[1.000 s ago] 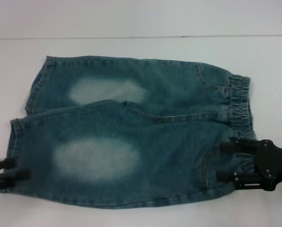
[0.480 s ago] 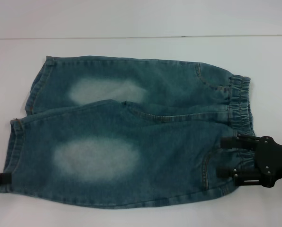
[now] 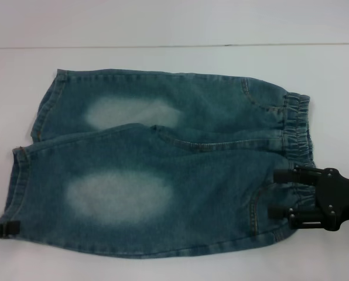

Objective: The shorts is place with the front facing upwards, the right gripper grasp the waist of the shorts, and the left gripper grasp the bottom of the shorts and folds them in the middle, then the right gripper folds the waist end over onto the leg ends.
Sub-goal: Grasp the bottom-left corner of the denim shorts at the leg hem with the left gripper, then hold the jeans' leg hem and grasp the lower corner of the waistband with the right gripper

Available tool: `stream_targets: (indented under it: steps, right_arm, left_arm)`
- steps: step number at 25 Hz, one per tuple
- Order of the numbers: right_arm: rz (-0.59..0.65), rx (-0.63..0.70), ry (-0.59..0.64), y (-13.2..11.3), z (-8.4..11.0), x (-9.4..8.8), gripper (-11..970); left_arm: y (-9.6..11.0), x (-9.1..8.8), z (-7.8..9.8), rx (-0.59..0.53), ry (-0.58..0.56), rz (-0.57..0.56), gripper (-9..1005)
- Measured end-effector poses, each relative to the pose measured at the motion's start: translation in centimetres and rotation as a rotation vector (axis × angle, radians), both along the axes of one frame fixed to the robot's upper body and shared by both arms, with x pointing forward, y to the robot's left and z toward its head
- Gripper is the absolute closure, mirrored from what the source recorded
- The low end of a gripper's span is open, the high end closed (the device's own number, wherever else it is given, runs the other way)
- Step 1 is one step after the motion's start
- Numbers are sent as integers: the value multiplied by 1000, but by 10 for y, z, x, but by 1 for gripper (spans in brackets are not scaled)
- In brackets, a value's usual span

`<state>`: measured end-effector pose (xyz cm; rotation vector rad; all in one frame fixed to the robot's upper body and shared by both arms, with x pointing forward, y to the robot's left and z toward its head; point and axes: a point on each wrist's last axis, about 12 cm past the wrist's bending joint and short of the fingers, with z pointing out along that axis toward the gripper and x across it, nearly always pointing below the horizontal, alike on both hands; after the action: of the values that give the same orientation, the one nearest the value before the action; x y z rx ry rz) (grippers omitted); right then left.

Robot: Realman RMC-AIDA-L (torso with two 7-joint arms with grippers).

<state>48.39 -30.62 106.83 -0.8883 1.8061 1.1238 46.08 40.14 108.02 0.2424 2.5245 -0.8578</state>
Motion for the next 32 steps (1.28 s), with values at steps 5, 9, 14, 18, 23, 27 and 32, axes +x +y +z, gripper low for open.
stream_targets:
  steps: [5, 9, 14, 18, 23, 27, 32]
  right_arm:
    - [-5, -3, -1, 0, 0, 1, 58]
    - [-10, -5, 1, 0, -1, 0, 61]
    - [-22, 0, 0, -2, -1, 0, 65]
    - [-33, 4, -3, -3, -1, 0, 68]
    - [-34, 4, -3, -3, -1, 0, 72]
    - [-36, 4, -4, -4, 0, 0, 75]
    - [-40, 6, -7, -4, 0, 1, 79]
  left_arm:
    - [-3, 1, -4, 16, 8, -2, 170]
    - [-7, 3, -5, 18, 10, -22, 195]
    - [-15, 5, -9, 44, 15, -59, 225]
    - [-16, 6, -11, 51, 3, -45, 249]
    - [-15, 7, -10, 51, -4, -41, 404]
    - [-16, 8, -9, 49, -7, -43, 571]
    - [-15, 9, -8, 47, -8, -45, 770]
